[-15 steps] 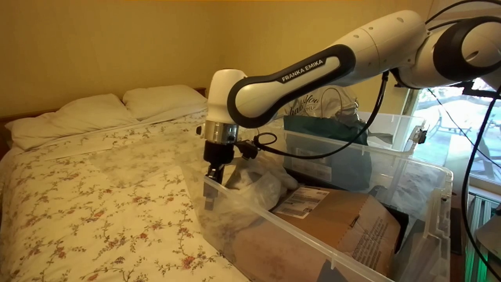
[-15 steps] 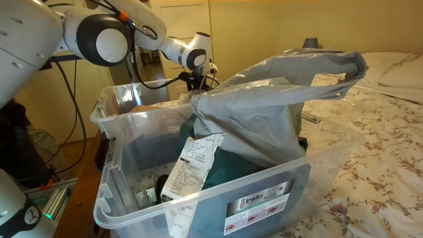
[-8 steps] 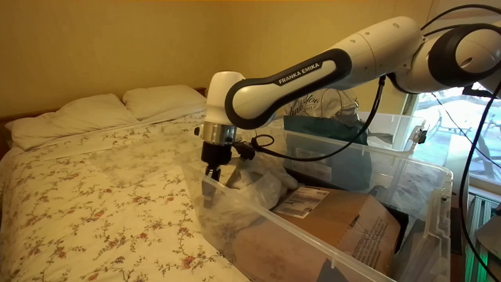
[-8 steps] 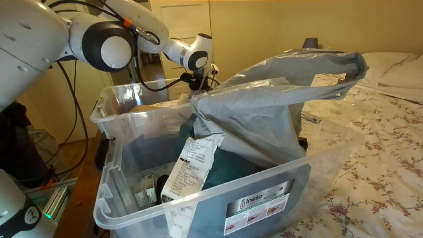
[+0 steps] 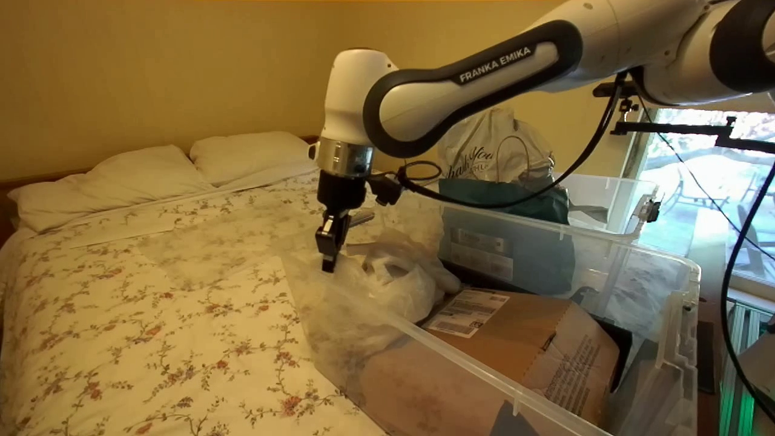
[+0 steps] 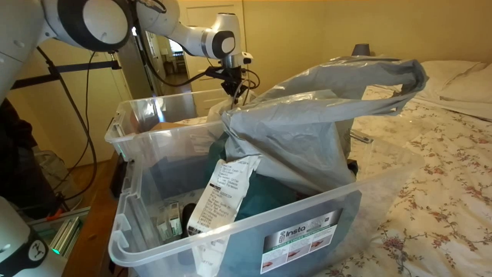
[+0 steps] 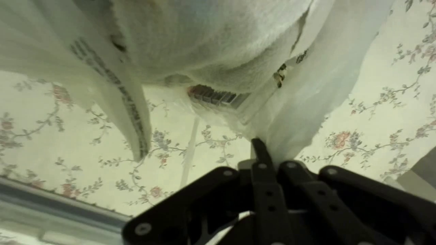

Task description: Pick up the plastic bag from the bucket and put it on the bed

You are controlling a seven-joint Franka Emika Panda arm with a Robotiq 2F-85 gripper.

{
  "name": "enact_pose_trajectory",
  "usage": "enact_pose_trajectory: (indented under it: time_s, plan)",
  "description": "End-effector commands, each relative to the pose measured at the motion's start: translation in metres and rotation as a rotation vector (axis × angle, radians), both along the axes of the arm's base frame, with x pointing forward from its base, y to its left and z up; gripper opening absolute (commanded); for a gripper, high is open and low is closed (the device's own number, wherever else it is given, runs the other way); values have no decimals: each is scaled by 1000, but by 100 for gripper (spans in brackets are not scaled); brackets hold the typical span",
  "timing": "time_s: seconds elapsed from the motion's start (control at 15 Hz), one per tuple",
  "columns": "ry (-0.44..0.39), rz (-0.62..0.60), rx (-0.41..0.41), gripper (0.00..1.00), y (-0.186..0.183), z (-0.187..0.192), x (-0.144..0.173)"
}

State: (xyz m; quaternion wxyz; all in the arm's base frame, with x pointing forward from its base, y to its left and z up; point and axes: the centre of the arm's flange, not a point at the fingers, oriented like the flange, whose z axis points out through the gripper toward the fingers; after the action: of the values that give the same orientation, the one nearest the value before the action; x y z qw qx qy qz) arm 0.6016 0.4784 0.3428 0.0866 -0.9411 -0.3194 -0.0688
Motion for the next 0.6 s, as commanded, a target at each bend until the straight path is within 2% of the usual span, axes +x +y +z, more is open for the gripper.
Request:
enact_pose_trajectory:
  time_s: [0.0, 0.13, 0.27, 0.53]
  plan:
    - [7, -95, -170, 0, -15, 15, -38]
    - [22, -147, -256, 1, -16, 2, -42]
    - [-9, -215, -332, 1, -16, -11, -41]
    - [-157, -298, -456, 0, -7, -12, -33]
